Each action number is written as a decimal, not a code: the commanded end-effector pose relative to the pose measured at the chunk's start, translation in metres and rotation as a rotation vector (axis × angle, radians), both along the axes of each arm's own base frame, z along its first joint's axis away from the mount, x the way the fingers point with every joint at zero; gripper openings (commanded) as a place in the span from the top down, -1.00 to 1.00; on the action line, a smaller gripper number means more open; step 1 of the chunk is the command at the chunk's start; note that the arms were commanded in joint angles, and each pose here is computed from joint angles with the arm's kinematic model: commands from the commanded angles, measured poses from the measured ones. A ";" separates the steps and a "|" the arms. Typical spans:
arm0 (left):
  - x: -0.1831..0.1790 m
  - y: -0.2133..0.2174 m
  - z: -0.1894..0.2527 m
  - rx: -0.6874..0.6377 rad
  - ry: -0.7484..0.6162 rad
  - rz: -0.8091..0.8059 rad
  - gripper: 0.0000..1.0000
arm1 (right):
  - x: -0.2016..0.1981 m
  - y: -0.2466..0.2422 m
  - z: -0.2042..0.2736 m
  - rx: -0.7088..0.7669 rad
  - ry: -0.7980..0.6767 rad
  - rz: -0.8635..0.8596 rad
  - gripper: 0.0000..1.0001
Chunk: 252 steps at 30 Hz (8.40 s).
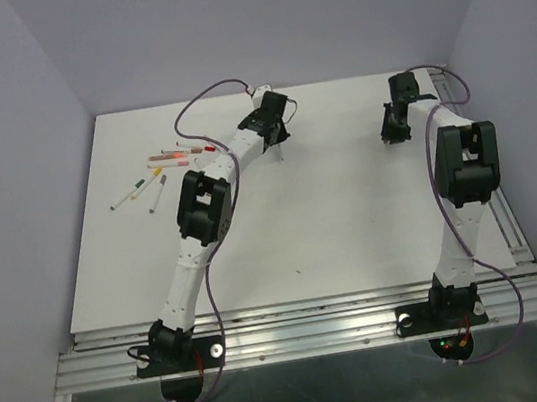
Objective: Open the pen caps
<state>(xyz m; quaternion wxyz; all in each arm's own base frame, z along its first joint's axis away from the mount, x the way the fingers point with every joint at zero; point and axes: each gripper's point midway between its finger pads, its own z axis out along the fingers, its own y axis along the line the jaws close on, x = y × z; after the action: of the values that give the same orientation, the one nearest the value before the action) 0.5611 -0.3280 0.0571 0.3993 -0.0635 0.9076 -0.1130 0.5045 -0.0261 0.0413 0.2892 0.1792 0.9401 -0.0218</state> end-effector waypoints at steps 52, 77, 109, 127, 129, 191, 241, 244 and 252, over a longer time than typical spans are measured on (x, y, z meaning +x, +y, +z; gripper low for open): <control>-0.054 0.206 0.065 0.163 0.127 0.386 -0.98 | -0.098 0.073 0.146 0.438 -0.474 0.043 -1.00; -0.047 0.233 -0.010 0.162 0.295 0.457 -0.51 | -0.112 0.054 0.121 0.346 -0.384 -0.041 -1.00; -0.107 0.246 -0.059 0.128 0.420 0.476 1.00 | -0.130 0.064 0.143 0.390 -0.413 0.001 -1.00; -0.155 0.163 0.178 -0.212 -0.231 0.280 1.00 | -0.185 0.218 0.209 0.583 -0.509 0.623 -1.00; -0.166 0.146 0.196 -0.244 -0.273 0.264 1.00 | -0.191 0.240 0.209 0.593 -0.505 0.694 -1.00; -0.089 0.109 0.186 -0.274 -0.341 0.294 1.00 | -0.309 0.324 0.139 0.870 -0.181 0.933 0.99; -0.028 0.037 0.032 -0.038 0.050 -0.128 0.19 | -0.023 0.060 0.025 -0.082 -0.046 -0.045 0.85; -0.031 0.040 0.039 -0.036 0.041 -0.127 0.05 | -0.021 0.052 0.019 -0.083 -0.036 -0.054 0.84; -0.037 0.049 0.080 -0.033 -0.015 -0.112 -0.25 | -0.014 0.039 0.014 -0.077 -0.019 -0.066 0.72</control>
<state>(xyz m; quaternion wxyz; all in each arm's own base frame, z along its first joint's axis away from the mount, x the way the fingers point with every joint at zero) 0.5242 -0.2825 0.0590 0.3406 -0.0211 0.9306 -0.1326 0.4692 0.0215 0.0351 0.2775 0.1952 0.9386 -0.0627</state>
